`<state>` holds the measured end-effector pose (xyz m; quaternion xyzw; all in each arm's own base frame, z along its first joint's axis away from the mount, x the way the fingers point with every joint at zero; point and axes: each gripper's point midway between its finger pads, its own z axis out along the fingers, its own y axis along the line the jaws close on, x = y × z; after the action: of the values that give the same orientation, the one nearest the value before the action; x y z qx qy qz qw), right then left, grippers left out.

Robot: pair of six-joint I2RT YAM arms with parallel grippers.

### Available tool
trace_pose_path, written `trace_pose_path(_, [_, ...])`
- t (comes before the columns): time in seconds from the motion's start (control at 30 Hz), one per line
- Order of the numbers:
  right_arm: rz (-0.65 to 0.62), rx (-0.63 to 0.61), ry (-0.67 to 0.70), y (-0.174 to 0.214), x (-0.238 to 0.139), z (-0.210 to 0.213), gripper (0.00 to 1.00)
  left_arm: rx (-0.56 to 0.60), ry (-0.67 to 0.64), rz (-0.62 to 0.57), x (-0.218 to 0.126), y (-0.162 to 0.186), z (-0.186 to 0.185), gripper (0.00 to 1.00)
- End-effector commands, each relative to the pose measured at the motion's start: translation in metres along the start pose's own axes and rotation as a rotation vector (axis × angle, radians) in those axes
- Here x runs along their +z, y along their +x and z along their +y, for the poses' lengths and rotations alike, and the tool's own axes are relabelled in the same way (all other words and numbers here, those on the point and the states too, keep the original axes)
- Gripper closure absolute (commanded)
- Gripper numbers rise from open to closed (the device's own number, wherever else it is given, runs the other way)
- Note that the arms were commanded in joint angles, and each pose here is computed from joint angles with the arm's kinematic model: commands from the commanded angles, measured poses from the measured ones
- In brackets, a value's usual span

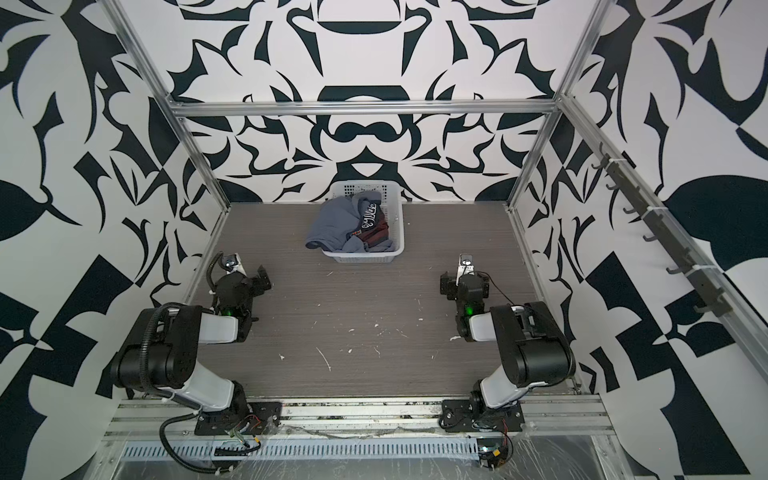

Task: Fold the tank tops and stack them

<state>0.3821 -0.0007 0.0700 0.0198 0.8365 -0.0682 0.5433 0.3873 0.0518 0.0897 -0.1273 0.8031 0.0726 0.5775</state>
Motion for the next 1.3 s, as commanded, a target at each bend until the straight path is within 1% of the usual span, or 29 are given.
trace_pose_path(0.0, [-0.042,0.014,0.0,-0.0109,-0.0012,-0.0004,0.0,-0.019,-0.011,-0.023,-0.0007,-0.0041,0.0026,0.01])
trace_pose_path(1.2, [-0.046,0.009,-0.008,-0.0117,-0.0016,0.001,0.0,-0.02,-0.013,-0.025,-0.0011,-0.0045,0.0028,0.01])
trace_pose_path(1.27, [-0.061,0.002,-0.056,-0.0151,-0.0048,0.0086,0.0,-0.017,-0.004,-0.059,-0.0075,-0.013,-0.0009,0.01])
